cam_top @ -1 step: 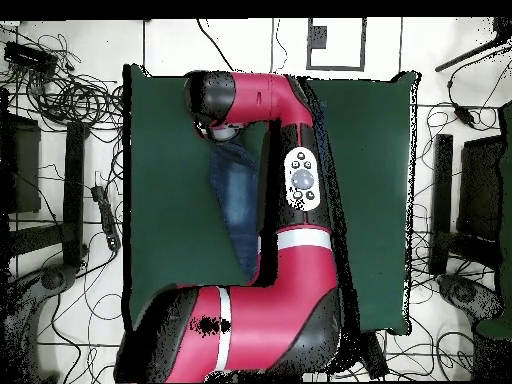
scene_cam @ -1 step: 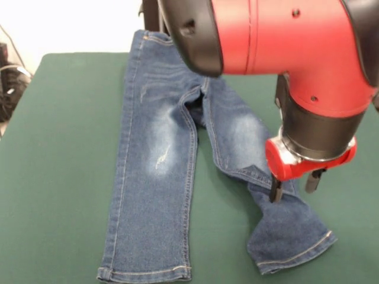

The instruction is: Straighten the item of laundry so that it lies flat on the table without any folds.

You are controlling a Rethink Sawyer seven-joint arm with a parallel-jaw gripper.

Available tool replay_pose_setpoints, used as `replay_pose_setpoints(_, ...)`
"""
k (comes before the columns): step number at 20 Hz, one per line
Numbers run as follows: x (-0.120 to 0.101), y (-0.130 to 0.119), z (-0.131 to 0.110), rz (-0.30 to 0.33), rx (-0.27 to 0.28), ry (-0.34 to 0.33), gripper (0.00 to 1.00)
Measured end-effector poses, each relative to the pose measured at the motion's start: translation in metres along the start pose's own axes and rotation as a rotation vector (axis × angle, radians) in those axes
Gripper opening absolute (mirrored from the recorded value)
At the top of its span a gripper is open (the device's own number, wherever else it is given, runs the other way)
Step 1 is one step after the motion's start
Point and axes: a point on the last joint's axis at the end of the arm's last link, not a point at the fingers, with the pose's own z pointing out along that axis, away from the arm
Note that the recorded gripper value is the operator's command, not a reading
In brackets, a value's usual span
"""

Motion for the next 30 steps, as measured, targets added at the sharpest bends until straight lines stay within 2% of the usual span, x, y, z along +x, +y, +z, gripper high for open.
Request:
replay_pose_setpoints(11,0.007,0.020,0.061,-0.021,0.001,-0.008,1.00)
replay_pose_setpoints(13,0.005,0.019,0.059,-0.022,0.007,-0.016,1.00)
replay_pose_setpoints(14,0.005,0.017,0.059,-0.023,0.011,-0.020,0.00)
replay_pose_setpoints(20,0.002,0.012,0.059,-0.030,0.041,-0.052,0.00)
replay_pose_setpoints(30,0.001,0.012,0.059,-0.030,0.041,-0.056,0.00)
